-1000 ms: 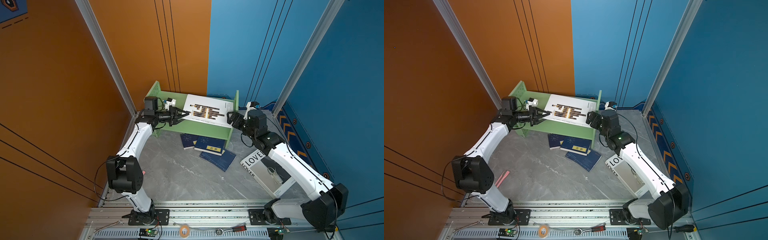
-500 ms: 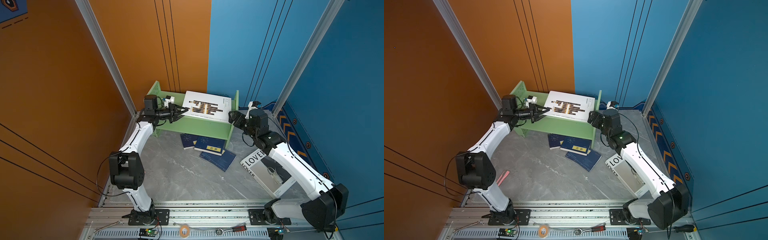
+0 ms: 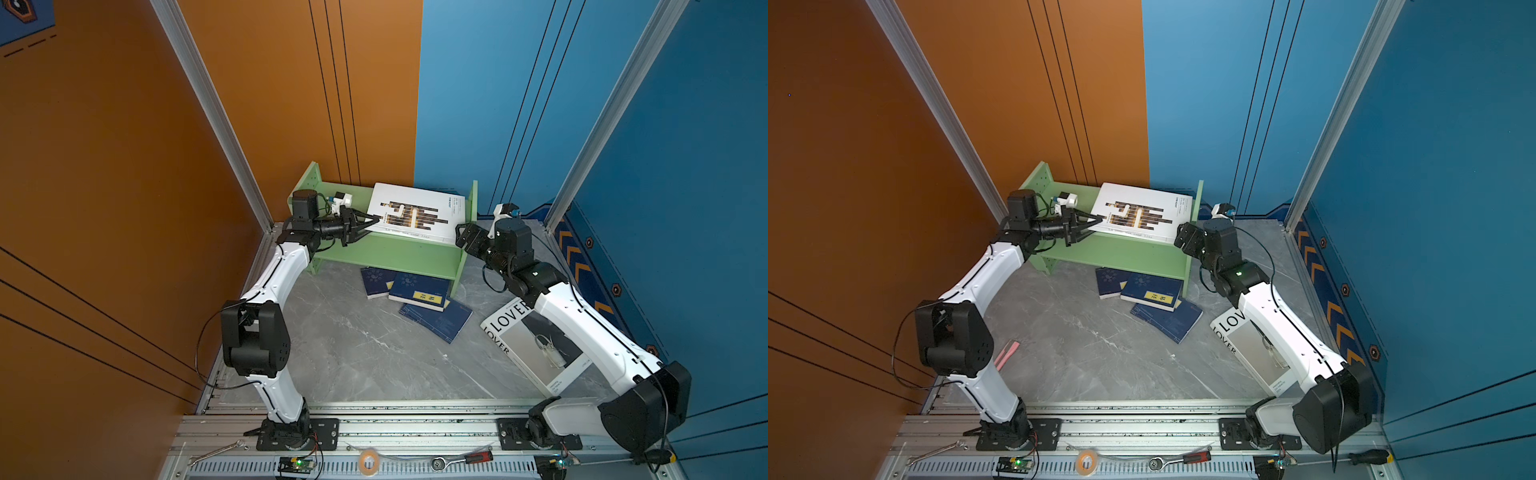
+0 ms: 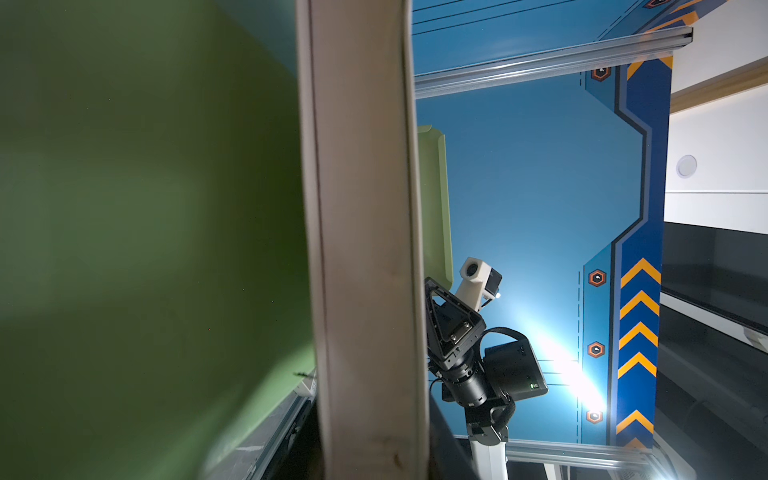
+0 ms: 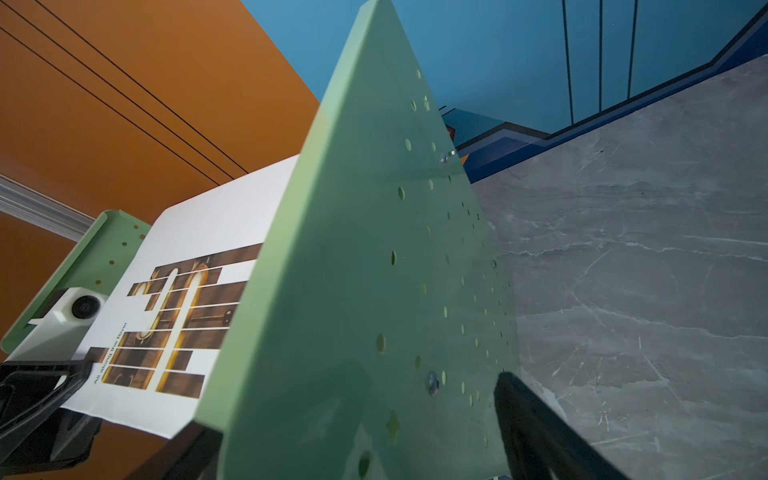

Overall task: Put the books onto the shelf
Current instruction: 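Hold the portfolio flat on the shelf top with both grippers, adjusting its position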

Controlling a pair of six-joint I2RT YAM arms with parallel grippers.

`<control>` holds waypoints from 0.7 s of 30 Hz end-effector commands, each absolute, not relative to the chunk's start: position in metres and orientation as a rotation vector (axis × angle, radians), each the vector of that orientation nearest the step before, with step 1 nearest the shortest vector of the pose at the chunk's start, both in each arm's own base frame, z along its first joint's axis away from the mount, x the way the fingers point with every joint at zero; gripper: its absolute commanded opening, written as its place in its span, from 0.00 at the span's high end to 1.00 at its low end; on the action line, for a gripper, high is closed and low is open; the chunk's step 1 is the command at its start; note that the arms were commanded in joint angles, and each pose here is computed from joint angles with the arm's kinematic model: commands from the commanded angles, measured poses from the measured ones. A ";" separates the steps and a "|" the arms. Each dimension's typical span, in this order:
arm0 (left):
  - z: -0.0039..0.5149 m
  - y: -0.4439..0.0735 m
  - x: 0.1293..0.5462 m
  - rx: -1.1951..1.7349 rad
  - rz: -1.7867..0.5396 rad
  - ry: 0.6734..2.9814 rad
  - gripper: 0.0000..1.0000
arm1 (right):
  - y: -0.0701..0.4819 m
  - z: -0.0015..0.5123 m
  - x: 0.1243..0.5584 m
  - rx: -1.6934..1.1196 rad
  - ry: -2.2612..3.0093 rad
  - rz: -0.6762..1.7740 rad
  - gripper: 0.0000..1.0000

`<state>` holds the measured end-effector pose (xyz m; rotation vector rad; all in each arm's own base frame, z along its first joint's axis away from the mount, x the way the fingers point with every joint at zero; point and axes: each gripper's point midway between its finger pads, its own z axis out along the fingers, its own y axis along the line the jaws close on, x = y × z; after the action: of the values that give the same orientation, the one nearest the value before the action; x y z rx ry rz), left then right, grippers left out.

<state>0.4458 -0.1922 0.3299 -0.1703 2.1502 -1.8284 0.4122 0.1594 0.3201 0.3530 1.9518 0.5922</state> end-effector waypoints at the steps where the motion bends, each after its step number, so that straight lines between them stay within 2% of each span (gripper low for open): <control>1: 0.336 -0.200 0.447 -0.092 -1.818 2.124 0.72 | 0.159 0.324 0.417 0.356 1.943 0.591 0.09; 10: 0.332 -0.204 0.448 -0.072 -1.826 2.131 0.72 | 0.159 0.320 0.419 0.369 1.957 0.584 0.09; 14: 0.331 -0.203 0.448 -0.074 -1.804 2.137 0.62 | 0.158 0.319 0.420 0.377 1.961 0.575 0.09; 21: 0.332 -0.186 0.452 -0.110 -1.653 2.169 0.33 | 0.150 0.311 0.421 0.406 1.984 0.501 0.11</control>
<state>0.4486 -0.1963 0.3281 -0.1149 2.1645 -1.7538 0.4190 0.1597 0.3117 0.3650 1.9755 0.5646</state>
